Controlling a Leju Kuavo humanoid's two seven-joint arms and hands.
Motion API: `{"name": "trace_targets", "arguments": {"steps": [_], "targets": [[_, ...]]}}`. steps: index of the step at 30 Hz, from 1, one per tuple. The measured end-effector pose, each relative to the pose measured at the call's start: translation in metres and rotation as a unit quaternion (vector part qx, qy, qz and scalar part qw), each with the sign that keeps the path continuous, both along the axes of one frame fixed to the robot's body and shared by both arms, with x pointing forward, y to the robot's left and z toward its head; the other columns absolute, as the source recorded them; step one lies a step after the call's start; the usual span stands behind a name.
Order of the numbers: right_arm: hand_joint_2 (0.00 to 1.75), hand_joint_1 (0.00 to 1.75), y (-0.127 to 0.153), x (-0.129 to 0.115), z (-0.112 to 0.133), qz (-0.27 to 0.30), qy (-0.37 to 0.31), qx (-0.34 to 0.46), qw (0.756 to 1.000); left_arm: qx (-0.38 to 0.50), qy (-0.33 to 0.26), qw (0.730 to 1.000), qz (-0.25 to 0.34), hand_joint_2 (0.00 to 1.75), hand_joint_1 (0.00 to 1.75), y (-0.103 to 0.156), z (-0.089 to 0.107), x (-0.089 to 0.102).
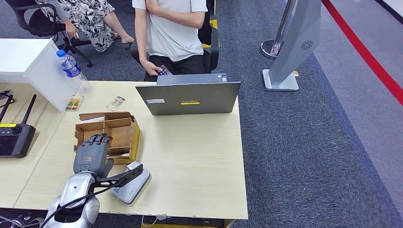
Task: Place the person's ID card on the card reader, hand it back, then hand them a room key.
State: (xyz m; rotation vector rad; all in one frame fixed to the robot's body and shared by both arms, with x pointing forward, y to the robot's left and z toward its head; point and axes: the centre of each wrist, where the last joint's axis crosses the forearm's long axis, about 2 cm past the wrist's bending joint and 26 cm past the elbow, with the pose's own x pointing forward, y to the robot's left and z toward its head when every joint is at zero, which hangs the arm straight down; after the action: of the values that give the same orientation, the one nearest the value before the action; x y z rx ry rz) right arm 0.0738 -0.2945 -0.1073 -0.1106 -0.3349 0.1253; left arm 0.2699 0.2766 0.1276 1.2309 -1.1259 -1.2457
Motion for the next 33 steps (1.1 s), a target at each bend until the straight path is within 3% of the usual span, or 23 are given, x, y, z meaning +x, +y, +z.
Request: {"name": "trace_targets", "arguments": {"steps": [20,30,33], "targets": [[0.0,0.0,0.0,0.002,0.0,0.002,0.004,0.004,1.0,-0.008,0.024,1.0,-0.008,1.75,1.75,-0.005,0.0,-0.001],[0.0,0.0,0.0,0.001,0.0,-0.001,0.001,0.001,1.0,-0.019,-0.031,0.999,-0.027,1.75,1.75,-0.008,0.016,-0.004],[0.0,0.0,0.0,-0.002,0.0,-0.01,0.0,0.001,1.0,-0.026,-0.064,0.997,-0.039,1.75,1.75,-0.011,0.032,-0.008]]}}
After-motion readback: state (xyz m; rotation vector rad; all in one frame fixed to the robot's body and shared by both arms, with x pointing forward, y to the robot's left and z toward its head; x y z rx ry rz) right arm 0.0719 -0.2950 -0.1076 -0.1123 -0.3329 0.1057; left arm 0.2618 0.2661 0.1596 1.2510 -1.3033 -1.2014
